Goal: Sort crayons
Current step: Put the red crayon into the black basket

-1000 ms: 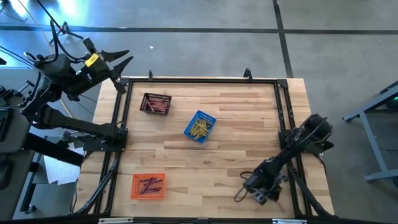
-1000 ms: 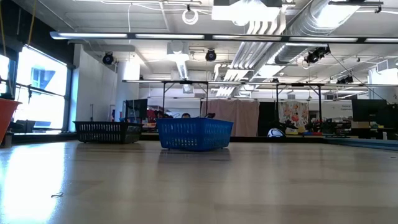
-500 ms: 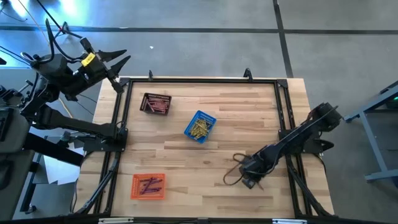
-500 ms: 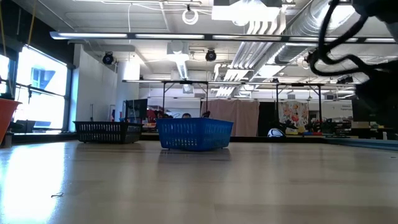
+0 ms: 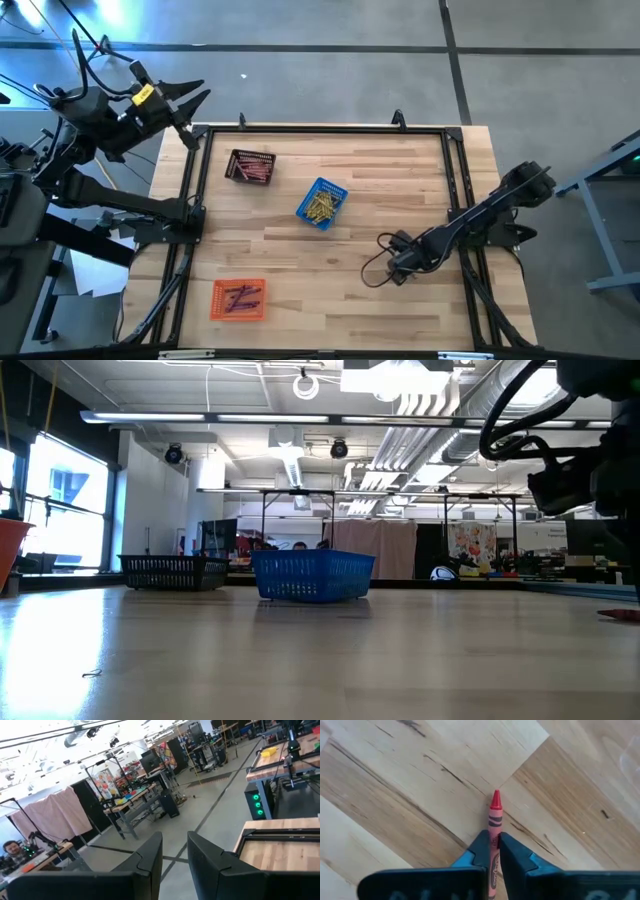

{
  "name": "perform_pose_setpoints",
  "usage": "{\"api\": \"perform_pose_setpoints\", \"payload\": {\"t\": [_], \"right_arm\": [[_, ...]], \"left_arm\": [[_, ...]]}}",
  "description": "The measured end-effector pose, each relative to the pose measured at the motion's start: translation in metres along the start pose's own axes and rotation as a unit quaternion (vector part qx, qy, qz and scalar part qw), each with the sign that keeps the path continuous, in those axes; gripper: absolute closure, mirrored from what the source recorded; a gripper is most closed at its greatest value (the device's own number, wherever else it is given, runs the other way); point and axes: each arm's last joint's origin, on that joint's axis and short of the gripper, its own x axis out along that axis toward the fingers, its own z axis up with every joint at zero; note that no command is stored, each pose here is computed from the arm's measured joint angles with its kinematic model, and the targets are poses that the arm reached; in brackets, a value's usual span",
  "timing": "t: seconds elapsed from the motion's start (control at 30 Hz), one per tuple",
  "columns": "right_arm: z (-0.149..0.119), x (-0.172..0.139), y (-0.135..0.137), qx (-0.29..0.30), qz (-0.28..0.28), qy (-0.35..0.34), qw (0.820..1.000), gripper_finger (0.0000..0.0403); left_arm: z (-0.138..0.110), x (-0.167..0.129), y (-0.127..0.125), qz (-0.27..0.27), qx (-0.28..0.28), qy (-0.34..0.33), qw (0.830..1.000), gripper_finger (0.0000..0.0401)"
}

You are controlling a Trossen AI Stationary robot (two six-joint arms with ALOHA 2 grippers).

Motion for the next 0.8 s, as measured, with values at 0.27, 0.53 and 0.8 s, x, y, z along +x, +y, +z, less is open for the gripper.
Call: {"api": "perform_pose_setpoints", "payload": {"t": [0.27,0.53,0.8], "right_arm": [[-0.0002,0.0004,0.0006,0.002,0.004,0.010,1.000,0.0335],[-0.0002,0.0003,0.0020,-0.016,0.012,0.009,1.000,0.0317],[0.0005,-0.0007,0.0046,-0.024,0.026,0.005,0.999,0.0394]], "left_arm": [[0.0000,0.0001,-0.0001,0.000,-0.001,0.000,1.000,0.0325],[0.0001,0.0001,-0.0001,0.000,-0.022,0.000,1.000,0.0325],[0.0001,0.0001,-0.0001,0.000,-0.027,0.000,1.000,0.0325]]}}
